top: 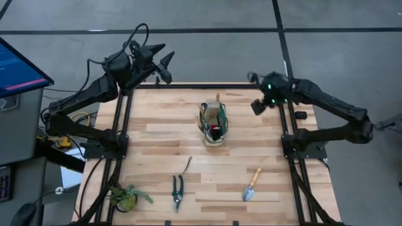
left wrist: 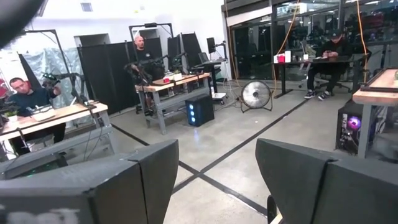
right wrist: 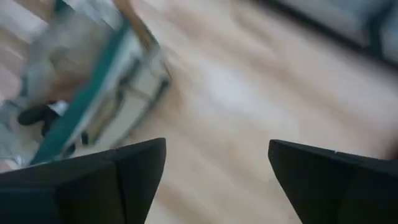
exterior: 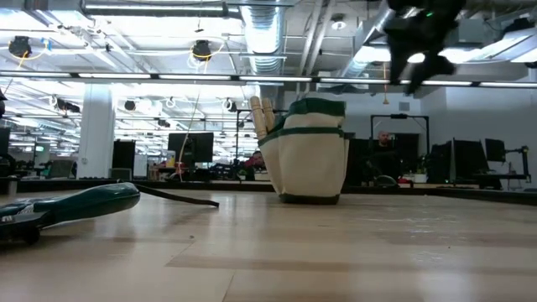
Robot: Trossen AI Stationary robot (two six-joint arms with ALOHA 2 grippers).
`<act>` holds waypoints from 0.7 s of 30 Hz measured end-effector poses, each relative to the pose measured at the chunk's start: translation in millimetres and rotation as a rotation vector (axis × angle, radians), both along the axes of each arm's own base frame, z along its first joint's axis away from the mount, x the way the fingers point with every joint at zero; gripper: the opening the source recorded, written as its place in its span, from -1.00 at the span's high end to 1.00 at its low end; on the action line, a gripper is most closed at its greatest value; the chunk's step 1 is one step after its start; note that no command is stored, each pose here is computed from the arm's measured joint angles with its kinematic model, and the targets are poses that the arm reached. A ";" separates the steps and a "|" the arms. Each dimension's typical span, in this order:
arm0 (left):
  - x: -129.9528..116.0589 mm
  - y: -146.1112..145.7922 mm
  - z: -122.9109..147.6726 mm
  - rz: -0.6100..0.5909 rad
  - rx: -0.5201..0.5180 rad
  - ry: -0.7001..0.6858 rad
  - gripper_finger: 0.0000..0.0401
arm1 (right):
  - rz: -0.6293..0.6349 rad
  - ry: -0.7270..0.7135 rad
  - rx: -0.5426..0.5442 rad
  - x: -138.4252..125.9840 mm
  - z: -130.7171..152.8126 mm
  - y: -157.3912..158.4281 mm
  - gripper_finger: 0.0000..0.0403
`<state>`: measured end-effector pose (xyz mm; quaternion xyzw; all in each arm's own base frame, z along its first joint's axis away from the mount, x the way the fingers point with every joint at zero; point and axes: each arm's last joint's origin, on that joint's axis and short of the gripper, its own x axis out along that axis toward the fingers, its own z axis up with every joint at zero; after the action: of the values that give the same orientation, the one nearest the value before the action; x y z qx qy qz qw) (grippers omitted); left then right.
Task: Pick & Place Garden tools in Gardening bag
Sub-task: Put the brown trowel into the white gardening bag
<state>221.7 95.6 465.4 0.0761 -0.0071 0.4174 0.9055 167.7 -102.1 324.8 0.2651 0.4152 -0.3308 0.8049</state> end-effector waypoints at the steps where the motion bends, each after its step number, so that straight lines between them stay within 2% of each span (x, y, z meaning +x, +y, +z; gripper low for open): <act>1: 0.0 0.0 -0.2 0.000 -0.001 0.002 -0.02 | -0.063 0.020 0.046 -4.1 -1.1 8.7 -0.37; 5: 0.2 0.1 -0.5 0.000 -0.001 0.005 -0.02 | -0.281 0.114 0.224 -13.8 -12.5 44.3 -0.37; 8: 0.2 0.1 -0.5 0.001 0.003 0.011 -0.02 | -0.413 0.149 0.324 -11.3 -27.3 72.4 -0.37; 15: -4.4 -1.6 1.6 0.001 0.007 0.008 -0.02 | -0.660 0.166 0.454 13.0 -65.4 143.5 -0.37; 21: -16.7 -6.1 8.3 0.002 0.028 -0.004 -0.02 | -0.800 0.187 0.533 36.3 -98.8 200.6 -0.37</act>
<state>205.1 89.6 473.7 0.0879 -0.0145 0.4184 0.9039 204.0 98.5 226.1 0.5699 0.4216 -0.5185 0.4782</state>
